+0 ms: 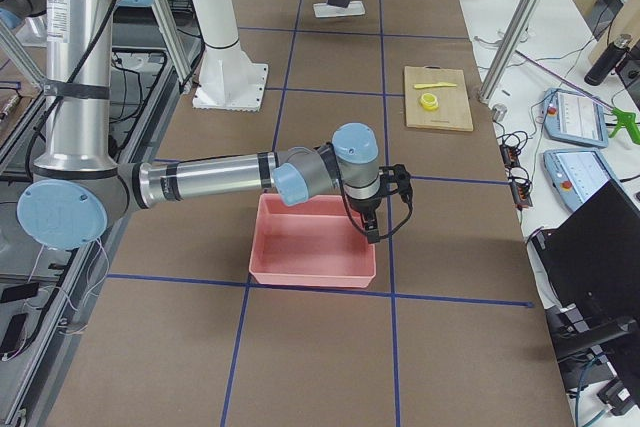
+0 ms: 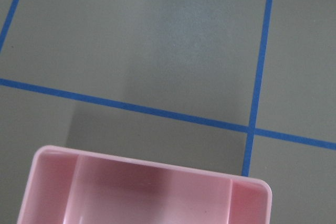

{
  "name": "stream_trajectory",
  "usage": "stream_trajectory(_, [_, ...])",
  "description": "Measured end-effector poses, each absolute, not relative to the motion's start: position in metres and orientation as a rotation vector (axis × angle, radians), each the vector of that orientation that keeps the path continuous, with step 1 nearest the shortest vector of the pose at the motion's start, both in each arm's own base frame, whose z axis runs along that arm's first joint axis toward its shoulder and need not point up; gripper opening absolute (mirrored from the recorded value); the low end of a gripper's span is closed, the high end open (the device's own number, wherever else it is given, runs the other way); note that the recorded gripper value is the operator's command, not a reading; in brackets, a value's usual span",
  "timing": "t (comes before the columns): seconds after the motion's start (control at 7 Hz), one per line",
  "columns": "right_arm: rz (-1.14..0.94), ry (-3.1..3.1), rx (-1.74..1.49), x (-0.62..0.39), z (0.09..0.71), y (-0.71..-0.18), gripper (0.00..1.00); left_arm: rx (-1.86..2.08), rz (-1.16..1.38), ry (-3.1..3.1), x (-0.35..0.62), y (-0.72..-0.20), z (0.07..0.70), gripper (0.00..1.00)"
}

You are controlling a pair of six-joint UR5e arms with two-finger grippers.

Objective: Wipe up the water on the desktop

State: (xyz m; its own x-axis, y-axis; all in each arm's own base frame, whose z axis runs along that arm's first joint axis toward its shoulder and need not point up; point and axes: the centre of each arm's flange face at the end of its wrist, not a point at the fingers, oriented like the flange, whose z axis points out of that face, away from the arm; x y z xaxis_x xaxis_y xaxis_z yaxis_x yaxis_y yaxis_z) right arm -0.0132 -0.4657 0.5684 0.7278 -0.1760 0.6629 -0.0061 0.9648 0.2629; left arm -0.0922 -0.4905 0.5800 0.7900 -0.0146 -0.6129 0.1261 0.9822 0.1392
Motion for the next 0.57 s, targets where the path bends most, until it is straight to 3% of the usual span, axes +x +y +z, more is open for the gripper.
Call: stream_trajectory(0.57, [-0.09,-0.792,0.217,-0.015,0.591,-0.454,1.0,0.178,0.003,0.686,-0.057,-0.481,0.575,0.98])
